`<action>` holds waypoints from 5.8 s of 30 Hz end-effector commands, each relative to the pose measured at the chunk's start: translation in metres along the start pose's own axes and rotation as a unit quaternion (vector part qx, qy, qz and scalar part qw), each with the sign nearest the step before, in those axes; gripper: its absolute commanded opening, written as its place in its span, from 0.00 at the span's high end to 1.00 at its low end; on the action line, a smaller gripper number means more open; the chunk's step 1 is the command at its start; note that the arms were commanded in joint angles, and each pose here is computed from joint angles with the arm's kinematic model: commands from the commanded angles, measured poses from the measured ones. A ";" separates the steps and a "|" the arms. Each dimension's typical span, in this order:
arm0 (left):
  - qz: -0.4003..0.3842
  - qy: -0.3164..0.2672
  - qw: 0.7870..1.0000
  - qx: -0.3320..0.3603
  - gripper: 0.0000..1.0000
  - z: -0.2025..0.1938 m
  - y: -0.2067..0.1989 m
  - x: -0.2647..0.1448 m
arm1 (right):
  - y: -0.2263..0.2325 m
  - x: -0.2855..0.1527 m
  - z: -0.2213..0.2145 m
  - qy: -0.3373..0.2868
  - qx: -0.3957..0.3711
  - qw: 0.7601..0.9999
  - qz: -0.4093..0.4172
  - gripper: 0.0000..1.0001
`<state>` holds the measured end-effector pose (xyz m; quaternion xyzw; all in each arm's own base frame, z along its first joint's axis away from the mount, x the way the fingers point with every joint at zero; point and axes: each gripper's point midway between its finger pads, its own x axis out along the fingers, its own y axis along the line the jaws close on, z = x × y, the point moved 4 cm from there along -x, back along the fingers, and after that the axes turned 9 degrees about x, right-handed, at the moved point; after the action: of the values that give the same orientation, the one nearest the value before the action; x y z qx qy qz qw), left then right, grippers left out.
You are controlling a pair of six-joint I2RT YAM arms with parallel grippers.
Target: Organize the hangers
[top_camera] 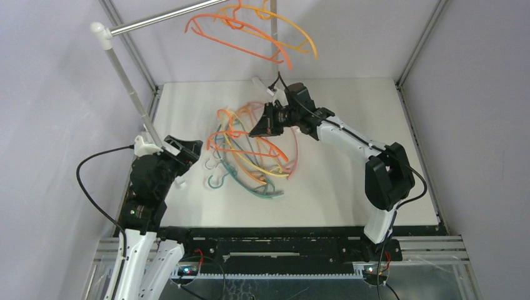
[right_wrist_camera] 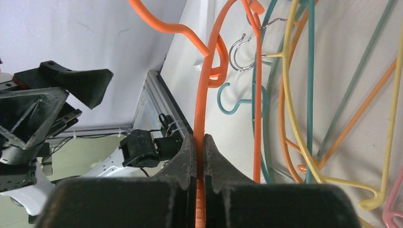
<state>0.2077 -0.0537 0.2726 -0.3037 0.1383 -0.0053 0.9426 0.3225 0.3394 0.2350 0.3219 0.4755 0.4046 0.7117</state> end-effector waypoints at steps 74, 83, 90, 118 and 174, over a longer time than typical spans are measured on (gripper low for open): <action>-0.139 -0.031 0.989 -0.043 0.28 0.026 -0.128 0.067 | 0.183 -0.047 -0.015 -0.088 -0.276 0.948 0.133 1.00; -0.136 -0.025 0.990 -0.026 0.89 0.028 -0.133 0.074 | 0.193 -0.058 -0.016 -0.094 -0.295 0.941 0.136 1.00; -0.080 -0.040 0.995 0.045 1.00 0.051 -0.128 0.070 | 0.191 -0.067 -0.014 -0.103 -0.300 0.940 0.125 0.99; 0.137 -0.122 0.950 0.253 1.00 0.197 -0.118 0.071 | 0.166 -0.120 0.021 -0.141 -0.250 0.952 0.111 0.47; 0.041 -0.127 0.962 0.238 0.38 0.221 -0.132 0.101 | 0.097 -0.140 0.024 -0.133 -0.188 0.973 0.010 0.41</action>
<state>0.3961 -0.0478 0.4740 -0.0533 0.0627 0.0532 0.9952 0.2999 0.2680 0.3608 0.2582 0.3375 0.4348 0.7940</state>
